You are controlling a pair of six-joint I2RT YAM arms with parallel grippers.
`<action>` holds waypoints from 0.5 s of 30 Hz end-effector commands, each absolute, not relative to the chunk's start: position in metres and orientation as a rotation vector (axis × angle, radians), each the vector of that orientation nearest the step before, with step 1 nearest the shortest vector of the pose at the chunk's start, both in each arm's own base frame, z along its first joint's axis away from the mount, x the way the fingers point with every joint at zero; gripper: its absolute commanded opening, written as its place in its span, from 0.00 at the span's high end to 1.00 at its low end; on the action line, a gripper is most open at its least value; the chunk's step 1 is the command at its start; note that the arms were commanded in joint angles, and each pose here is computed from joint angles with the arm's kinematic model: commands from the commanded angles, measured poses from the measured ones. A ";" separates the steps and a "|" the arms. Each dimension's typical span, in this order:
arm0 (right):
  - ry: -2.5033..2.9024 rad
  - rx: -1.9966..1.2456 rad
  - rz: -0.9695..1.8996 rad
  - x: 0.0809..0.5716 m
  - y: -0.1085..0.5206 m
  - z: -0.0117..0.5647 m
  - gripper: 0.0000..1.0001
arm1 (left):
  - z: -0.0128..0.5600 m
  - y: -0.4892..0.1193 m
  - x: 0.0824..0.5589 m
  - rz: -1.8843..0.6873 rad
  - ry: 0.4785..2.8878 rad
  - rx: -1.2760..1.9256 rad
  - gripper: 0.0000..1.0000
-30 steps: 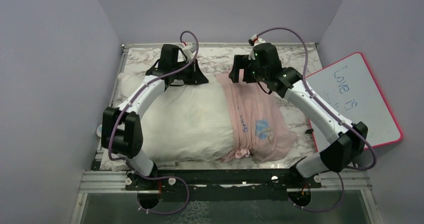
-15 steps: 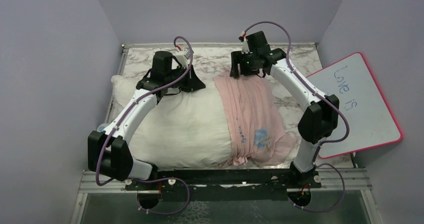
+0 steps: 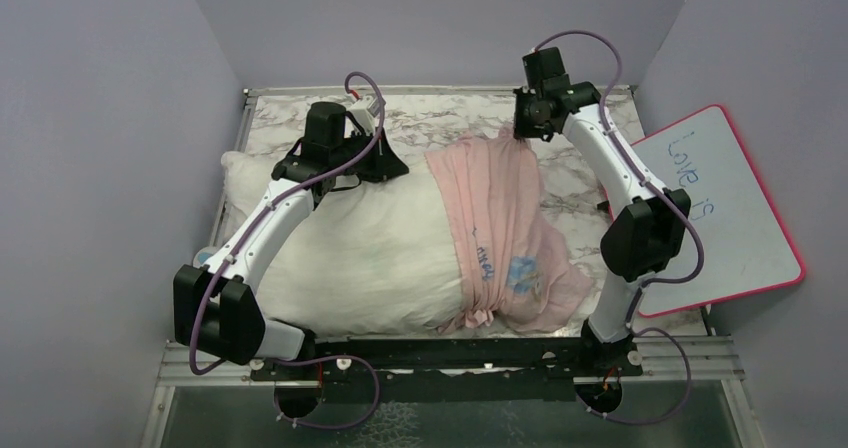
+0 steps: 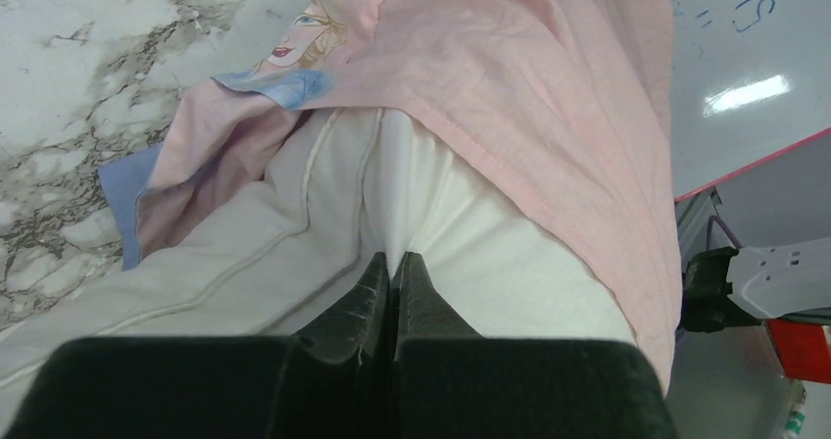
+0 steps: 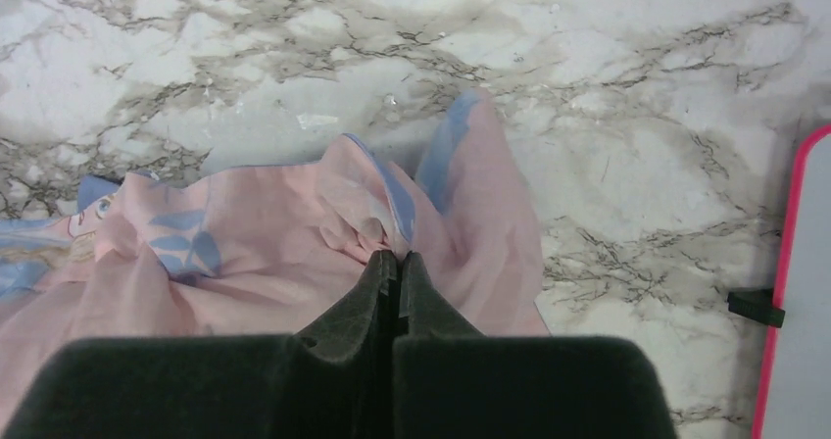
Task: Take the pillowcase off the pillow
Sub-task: Remove the pillow from the pillowcase.
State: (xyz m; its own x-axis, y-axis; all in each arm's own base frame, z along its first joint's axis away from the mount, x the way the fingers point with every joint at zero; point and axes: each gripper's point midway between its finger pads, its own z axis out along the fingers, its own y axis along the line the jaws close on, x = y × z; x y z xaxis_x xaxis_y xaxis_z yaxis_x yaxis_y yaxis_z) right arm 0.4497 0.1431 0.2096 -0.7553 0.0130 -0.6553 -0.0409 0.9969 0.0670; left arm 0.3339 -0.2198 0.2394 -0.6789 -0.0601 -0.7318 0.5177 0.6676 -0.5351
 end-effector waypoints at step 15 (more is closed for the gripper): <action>2.367 -0.449 0.543 0.426 0.264 0.242 0.12 | 0.273 -0.219 0.326 -1.026 2.048 0.345 1.00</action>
State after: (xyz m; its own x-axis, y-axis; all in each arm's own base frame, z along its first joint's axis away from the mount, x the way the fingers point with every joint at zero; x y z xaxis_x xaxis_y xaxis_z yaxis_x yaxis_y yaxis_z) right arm 0.4449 0.2205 0.2697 -0.6941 -0.0248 -0.7195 -0.3297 0.8994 0.2870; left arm 0.3332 -0.2203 0.2405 -0.6880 -0.0741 -0.7219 0.5050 0.6656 -0.5496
